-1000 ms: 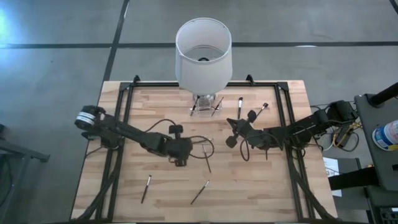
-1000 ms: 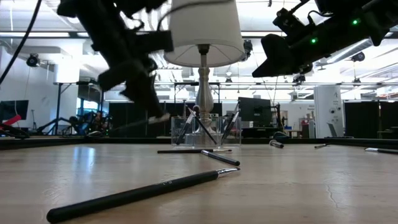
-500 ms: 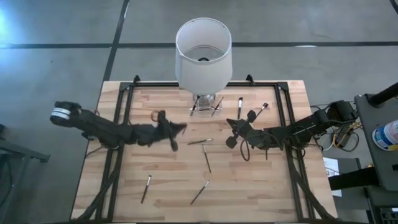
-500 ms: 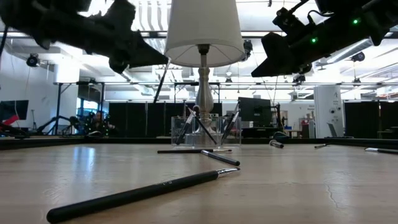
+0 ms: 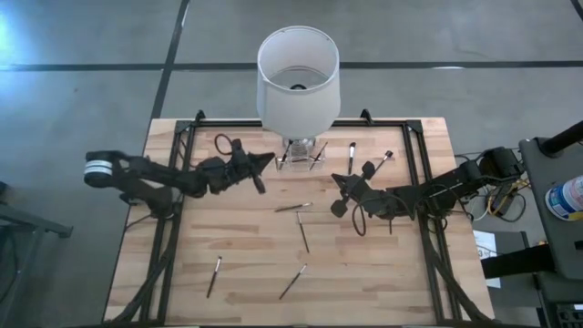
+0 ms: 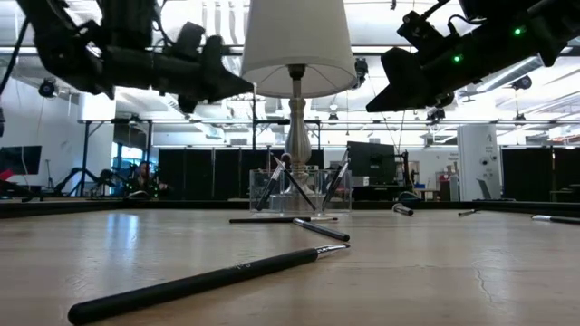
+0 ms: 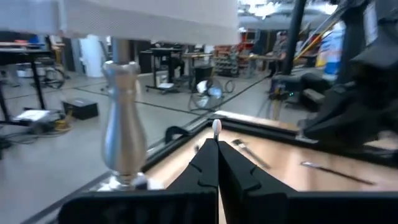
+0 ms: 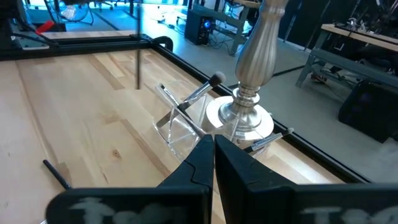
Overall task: Put items in baskets/containers
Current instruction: Put the black eyeshadow brush into the transparent organizer
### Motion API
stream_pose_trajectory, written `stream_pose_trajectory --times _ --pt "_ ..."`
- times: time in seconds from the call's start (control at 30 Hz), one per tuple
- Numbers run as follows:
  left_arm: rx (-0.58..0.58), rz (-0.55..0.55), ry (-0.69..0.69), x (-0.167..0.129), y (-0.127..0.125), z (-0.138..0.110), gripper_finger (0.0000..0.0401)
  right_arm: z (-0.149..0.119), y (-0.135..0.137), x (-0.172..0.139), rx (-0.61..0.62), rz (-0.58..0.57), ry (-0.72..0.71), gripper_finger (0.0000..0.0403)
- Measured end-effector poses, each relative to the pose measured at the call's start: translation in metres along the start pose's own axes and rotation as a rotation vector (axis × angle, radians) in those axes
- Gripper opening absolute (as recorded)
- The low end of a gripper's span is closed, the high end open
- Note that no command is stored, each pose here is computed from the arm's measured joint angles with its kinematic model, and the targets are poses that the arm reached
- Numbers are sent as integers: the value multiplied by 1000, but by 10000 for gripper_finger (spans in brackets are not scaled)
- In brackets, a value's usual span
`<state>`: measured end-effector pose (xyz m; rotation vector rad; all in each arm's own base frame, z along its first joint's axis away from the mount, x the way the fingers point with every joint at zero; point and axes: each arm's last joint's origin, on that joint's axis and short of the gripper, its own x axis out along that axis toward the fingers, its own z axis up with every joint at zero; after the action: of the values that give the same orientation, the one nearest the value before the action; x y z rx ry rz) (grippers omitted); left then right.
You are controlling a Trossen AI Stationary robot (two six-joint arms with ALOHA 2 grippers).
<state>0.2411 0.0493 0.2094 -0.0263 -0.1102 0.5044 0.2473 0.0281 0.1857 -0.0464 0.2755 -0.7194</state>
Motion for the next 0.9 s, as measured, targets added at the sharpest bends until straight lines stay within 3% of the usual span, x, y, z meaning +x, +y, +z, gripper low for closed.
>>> stream_pose_trajectory --times 0.47,0.7,0.9 --pt "24 62 57 40 30 -14 0 0 0 0 -5 -1 1 9" --pt "23 88 147 46 37 -38 0 0 0 0 -9 -1 1 9" --pt "71 88 245 39 38 -36 0 0 0 0 -10 -1 2 9"
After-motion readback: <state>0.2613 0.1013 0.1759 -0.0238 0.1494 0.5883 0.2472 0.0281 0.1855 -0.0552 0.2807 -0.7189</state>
